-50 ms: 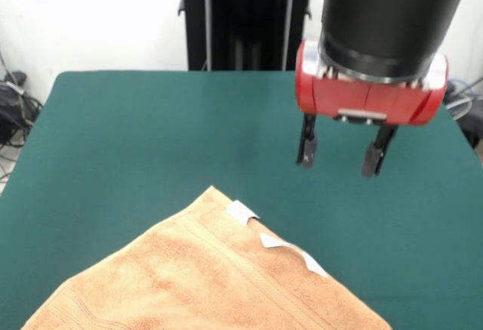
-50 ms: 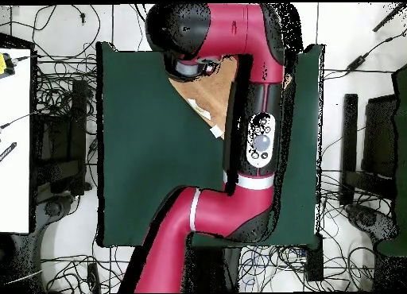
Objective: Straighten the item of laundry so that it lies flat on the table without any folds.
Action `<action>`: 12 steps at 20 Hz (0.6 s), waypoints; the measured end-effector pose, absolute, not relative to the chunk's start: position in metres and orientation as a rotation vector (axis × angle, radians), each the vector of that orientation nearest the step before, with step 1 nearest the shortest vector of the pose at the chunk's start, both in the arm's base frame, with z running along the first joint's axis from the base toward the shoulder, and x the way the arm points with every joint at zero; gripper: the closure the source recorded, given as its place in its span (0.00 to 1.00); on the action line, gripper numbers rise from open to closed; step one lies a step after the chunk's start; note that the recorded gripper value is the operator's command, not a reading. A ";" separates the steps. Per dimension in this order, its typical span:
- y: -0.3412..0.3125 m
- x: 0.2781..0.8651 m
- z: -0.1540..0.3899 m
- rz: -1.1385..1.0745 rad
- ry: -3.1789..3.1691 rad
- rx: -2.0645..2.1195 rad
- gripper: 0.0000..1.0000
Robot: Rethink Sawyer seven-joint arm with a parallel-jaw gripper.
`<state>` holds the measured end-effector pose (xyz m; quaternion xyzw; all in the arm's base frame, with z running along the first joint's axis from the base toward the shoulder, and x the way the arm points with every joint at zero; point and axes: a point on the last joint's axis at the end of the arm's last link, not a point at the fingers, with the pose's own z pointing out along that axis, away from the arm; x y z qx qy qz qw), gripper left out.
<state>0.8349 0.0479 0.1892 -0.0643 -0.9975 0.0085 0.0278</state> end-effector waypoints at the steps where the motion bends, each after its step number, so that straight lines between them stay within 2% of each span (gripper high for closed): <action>1: 0.047 0.836 0.195 0.028 -3.088 -0.201 0.00; 12: 0.030 0.843 0.202 0.024 -3.134 -0.235 0.00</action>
